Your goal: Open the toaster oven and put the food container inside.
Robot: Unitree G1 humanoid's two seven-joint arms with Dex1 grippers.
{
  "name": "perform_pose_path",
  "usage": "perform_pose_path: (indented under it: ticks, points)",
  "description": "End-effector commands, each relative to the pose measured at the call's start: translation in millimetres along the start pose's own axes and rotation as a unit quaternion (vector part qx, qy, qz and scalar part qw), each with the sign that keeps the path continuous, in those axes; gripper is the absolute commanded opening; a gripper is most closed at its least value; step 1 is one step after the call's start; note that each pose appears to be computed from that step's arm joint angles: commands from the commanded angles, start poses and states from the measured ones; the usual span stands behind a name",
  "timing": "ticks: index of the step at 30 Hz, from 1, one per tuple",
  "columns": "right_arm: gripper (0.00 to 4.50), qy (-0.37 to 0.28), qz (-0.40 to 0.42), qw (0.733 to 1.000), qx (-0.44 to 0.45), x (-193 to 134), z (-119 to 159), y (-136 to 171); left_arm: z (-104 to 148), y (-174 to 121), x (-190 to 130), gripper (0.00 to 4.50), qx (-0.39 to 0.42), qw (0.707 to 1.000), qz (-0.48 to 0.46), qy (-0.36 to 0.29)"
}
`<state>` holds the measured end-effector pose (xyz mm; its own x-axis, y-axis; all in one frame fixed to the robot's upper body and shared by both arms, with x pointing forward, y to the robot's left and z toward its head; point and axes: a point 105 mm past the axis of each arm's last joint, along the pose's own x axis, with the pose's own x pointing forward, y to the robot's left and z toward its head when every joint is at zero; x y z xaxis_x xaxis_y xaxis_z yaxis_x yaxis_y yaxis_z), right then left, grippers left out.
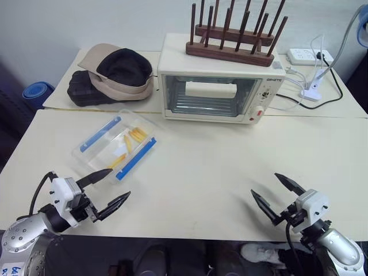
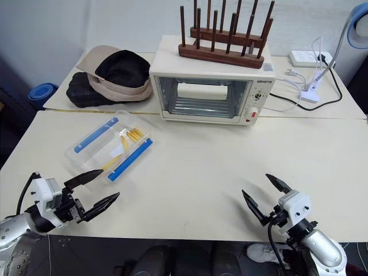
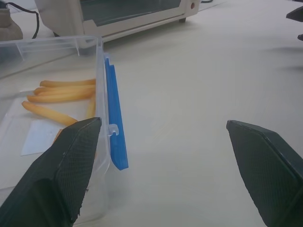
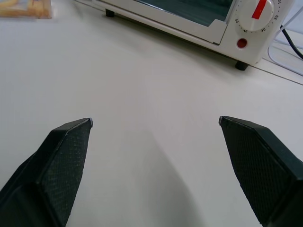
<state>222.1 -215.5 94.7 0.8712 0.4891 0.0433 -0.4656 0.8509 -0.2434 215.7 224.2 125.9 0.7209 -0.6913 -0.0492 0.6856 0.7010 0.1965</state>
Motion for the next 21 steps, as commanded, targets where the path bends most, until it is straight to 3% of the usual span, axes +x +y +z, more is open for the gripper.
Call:
perform_pose_path:
  ticks: [1, 6, 10, 14, 21]
  points:
    - [4.49, -0.034, 0.012, 0.999, -0.004, 5, 14, -1, 5, 1, -3, 4.5, 0.002, 1.0, -0.006, 0.013]
    - [4.49, -0.111, 0.064, 0.991, 0.04, 43, 75, -11, 53, 11, 4, 4.5, -0.081, 0.992, -0.066, -0.071]
    - [4.49, -0.118, 0.089, 0.987, 0.061, 79, 106, -26, 88, 39, 21, 4.5, -0.07, 0.989, -0.058, -0.113]
    - [4.49, -0.112, 0.076, 0.988, 0.075, 123, 125, -45, 104, 49, 41, 4.5, -0.054, 0.987, -0.069, -0.131]
    - [4.49, -0.098, 0.091, 0.988, 0.081, 172, 136, -47, 115, 45, 55, 4.5, -0.083, 0.981, -0.103, -0.141]
